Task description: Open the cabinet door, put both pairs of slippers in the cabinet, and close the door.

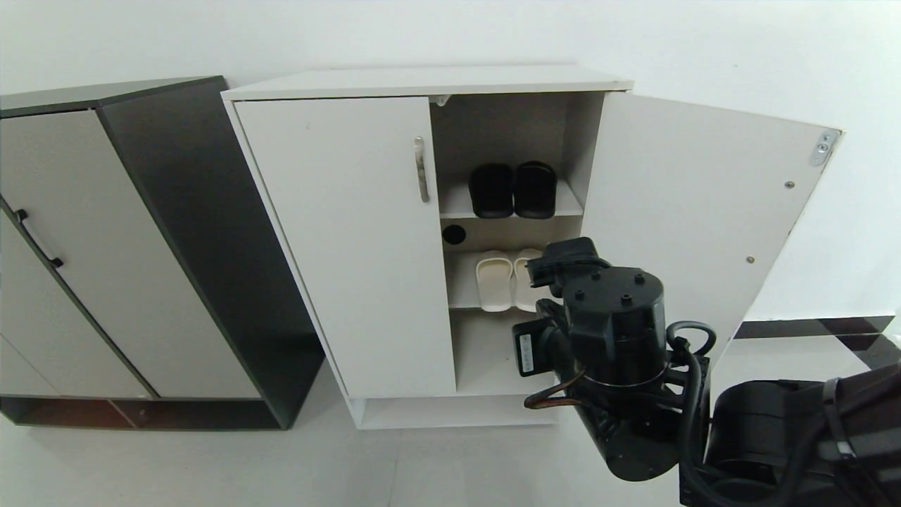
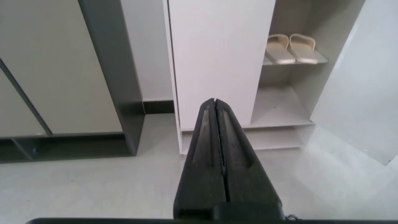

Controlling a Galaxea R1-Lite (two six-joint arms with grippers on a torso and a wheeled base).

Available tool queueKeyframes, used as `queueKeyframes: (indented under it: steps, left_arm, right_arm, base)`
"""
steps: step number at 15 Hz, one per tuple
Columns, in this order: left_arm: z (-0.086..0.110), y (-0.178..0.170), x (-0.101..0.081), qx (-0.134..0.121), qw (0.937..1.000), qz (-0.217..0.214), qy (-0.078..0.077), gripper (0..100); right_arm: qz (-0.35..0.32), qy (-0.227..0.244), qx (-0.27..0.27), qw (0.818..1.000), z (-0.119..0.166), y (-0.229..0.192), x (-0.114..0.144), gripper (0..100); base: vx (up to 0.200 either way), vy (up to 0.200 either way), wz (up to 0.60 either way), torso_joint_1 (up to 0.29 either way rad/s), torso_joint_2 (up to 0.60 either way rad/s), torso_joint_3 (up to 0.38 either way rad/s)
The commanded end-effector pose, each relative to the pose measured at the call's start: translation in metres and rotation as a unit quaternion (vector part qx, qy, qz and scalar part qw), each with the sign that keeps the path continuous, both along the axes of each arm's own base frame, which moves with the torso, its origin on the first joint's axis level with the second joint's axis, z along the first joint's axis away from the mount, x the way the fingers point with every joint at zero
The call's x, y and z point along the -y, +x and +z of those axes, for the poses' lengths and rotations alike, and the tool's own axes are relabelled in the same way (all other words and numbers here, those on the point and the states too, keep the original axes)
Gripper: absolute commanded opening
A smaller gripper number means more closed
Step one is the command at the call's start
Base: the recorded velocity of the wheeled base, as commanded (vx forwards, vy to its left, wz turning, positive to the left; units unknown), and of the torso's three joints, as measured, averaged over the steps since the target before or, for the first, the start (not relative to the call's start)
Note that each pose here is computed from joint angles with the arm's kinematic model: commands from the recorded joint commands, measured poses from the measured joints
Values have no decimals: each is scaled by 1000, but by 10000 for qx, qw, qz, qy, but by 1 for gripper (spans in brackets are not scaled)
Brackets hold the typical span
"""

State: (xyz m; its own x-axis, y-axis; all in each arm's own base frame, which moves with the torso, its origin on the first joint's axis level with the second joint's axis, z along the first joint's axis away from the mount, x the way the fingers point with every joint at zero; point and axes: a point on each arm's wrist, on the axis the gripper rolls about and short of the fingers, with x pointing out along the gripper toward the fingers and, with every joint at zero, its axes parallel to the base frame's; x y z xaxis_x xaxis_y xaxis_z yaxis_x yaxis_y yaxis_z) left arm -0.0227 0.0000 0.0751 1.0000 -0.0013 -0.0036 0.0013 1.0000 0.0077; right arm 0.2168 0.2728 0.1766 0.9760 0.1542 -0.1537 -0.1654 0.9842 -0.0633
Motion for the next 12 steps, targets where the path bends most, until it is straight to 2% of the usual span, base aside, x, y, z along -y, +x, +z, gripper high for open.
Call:
queueKeyframes:
  steps: [1, 5, 12]
  left_arm:
    - [0, 0, 0, 10, 10000, 6, 0, 0]
    - [0, 0, 0, 10, 10000, 6, 0, 0]
    - [0, 0, 0, 10, 10000, -1, 8, 0]
  right_arm:
    - [-6, -17, -11, 10000, -1, 0, 0, 0]
    - [-6, -4, -2, 10000, 0, 0, 0, 0]
    - [-30, -55, 0, 10000, -1, 2, 1, 0]
  base:
    - [0, 0, 0, 46, -276, -359]
    - [0, 0, 0, 60, -524, -359]
    - [0, 0, 0, 133, -463, -332]
